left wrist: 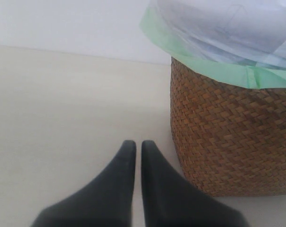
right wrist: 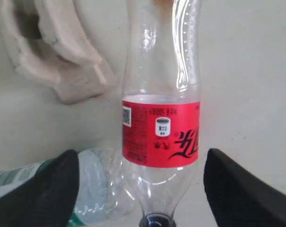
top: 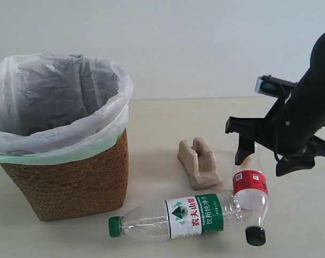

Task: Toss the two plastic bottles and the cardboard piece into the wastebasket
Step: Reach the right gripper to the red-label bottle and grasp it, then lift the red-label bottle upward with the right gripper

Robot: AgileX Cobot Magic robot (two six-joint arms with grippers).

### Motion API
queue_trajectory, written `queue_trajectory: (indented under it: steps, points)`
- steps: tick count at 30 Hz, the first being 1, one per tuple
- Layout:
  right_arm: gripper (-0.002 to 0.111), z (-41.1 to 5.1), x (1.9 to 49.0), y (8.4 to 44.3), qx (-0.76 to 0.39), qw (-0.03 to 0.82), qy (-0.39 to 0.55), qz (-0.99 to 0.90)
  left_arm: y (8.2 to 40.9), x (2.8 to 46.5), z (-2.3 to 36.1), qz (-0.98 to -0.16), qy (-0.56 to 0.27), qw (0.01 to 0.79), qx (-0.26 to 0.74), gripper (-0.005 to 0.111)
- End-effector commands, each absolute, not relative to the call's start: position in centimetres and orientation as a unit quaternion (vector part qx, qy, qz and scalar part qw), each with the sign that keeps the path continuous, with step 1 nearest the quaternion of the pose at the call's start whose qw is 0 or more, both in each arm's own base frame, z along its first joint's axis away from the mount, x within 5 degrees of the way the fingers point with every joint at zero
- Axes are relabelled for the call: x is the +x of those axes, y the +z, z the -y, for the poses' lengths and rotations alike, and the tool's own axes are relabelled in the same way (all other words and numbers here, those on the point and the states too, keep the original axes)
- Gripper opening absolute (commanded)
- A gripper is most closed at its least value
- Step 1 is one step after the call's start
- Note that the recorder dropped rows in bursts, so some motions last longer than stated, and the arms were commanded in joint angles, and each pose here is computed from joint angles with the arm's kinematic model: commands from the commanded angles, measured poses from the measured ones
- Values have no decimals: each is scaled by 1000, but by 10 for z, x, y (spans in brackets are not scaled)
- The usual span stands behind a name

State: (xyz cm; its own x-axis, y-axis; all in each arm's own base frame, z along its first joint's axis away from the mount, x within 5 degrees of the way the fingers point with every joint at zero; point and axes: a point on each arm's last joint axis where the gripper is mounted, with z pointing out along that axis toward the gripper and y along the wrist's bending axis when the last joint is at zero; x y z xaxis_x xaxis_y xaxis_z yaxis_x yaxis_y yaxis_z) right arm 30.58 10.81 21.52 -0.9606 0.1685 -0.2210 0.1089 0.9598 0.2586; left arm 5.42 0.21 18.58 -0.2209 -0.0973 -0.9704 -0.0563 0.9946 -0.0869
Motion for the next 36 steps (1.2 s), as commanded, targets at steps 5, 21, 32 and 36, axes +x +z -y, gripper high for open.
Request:
queue_trajectory:
  steps: [5, 21, 32, 36]
  points:
    - [66, -109, 325, 187, 63, 140, 102, -983, 185, 54, -2, -781, -18, 622, -48, 4]
    - [66, -111, 336, 138, 58, 105, 83, -989, 185, 54, -2, -781, -18, 622, -48, 4]
    - [28, -112, 341, 124, 35, 99, 75, -992, 185, 54, -2, -781, -18, 622, -48, 4]
    - [0, -114, 348, 155, 19, 118, 78, -990, 185, 54, -2, -781, -18, 622, -48, 4]
